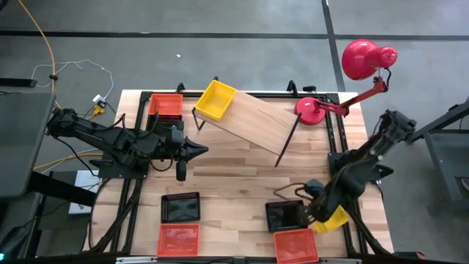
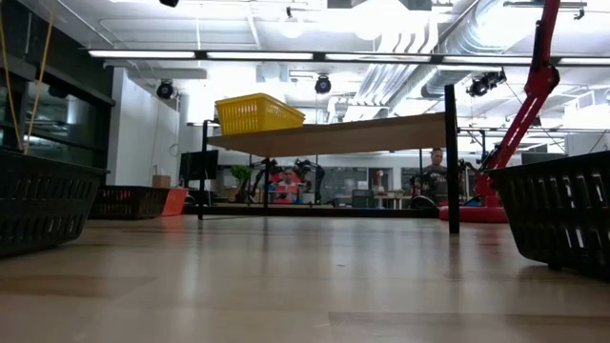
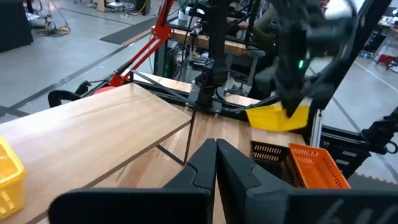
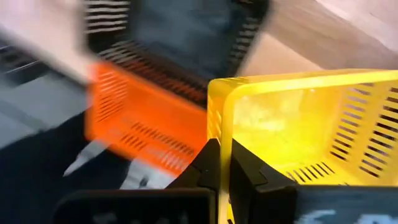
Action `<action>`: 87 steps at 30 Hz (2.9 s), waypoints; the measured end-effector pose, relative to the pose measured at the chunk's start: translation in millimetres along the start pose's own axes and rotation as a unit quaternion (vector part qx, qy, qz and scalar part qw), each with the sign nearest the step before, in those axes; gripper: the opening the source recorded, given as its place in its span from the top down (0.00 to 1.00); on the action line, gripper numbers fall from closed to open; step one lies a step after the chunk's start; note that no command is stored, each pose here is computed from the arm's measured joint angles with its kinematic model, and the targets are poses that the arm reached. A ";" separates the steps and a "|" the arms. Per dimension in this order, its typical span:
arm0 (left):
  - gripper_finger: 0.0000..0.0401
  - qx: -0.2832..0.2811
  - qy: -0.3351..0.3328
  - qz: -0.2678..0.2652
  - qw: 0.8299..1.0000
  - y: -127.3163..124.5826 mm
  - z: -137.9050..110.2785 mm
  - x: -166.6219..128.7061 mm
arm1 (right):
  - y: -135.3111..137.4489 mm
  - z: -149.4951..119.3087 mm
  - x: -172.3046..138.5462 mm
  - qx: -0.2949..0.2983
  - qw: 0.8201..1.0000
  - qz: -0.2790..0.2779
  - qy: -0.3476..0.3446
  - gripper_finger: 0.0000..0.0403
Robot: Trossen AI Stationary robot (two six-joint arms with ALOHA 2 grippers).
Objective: Stack baskets on shelf by color
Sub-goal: Stack the yellow bin on top of the yellow bin on the shelf, then put the bottom left black bin on the shelf
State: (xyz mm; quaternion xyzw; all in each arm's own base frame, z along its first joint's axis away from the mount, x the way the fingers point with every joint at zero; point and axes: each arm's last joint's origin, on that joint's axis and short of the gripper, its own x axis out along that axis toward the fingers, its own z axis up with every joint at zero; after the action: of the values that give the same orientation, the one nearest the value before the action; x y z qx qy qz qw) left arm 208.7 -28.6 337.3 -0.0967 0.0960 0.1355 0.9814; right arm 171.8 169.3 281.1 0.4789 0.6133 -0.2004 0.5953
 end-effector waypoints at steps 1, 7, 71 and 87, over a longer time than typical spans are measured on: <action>1.00 0.004 -0.001 0.000 1.000 -0.1 0.2 0.0 | 3.1 1.9 -11.5 -0.017 1.000 0.018 0.002 1.00; 1.00 0.035 -0.027 -0.005 0.999 -1.4 5.6 -0.2 | 27.7 13.8 -76.4 -0.146 0.980 0.135 -0.004 1.00; 1.00 -0.042 -0.203 -0.150 0.967 0.0 81.0 -79.8 | 166.5 333.6 -89.5 -0.220 0.791 -0.139 -0.554 1.00; 1.00 -0.017 -0.207 -0.144 0.968 0.1 80.9 -79.8 | 171.3 330.4 -104.0 -0.218 0.777 -0.126 -0.577 0.56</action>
State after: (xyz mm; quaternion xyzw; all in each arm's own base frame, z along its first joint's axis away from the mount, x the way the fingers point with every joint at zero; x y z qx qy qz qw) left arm 146.4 -30.8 432.4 -0.0956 -0.1262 0.0112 0.9873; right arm 473.7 -57.6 362.9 0.0494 0.2368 -0.3734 0.8956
